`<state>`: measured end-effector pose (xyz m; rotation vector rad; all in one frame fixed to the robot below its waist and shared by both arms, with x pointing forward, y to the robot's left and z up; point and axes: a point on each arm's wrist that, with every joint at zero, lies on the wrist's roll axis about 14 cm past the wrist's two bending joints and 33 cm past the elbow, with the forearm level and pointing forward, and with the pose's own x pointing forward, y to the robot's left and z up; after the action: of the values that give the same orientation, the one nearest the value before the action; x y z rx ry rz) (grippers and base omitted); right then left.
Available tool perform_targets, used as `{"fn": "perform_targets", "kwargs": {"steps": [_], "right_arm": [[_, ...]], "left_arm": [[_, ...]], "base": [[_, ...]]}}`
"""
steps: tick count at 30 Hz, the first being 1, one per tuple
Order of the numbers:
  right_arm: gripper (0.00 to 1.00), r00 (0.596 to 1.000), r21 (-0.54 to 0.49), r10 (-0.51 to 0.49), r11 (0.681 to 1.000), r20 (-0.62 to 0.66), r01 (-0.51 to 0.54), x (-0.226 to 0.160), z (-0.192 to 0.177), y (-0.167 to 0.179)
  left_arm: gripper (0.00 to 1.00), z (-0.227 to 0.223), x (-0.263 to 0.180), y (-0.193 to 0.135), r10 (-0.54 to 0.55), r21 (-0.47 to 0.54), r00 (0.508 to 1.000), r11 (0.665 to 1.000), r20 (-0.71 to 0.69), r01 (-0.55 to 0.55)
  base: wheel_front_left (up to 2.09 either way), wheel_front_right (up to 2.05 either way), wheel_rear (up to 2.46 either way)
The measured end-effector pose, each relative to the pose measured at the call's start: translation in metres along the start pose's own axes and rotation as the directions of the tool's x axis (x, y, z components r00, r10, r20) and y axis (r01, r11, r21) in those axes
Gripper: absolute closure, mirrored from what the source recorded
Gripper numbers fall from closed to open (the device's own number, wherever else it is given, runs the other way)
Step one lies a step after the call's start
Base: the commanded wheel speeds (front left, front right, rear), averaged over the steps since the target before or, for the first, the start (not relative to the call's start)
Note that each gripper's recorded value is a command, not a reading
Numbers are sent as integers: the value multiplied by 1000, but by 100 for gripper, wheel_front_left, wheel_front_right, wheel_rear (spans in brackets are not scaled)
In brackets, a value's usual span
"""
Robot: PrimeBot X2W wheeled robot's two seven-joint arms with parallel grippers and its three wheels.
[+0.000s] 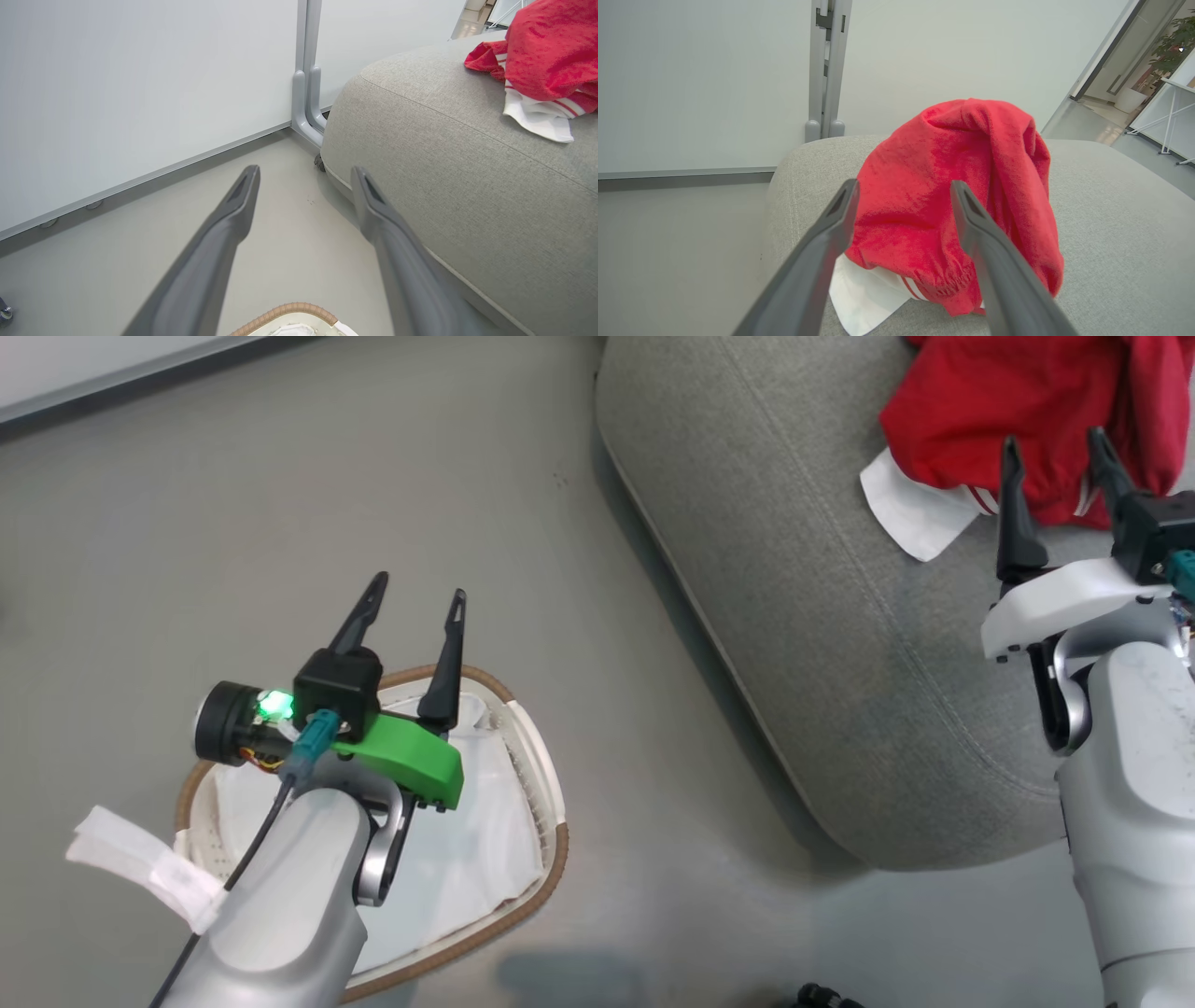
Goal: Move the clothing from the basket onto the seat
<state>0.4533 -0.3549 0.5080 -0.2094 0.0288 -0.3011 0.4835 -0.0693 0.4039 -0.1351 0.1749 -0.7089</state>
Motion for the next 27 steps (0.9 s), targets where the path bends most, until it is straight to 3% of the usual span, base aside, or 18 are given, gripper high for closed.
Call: {"fn": "perform_targets", "kwargs": {"steps": [11,27], "right_arm": [[0,989,61,143,987,40,-145,2,9,61],[0,955,174,285,940,77,-294,-22,17,129]], "left_arm": [[0,25,-46,51,211,22,975,977,65,-212],[0,38,-119,93,442,32,892,894,97,-447]], "base": [[0,0,0],[0,0,0]]}}
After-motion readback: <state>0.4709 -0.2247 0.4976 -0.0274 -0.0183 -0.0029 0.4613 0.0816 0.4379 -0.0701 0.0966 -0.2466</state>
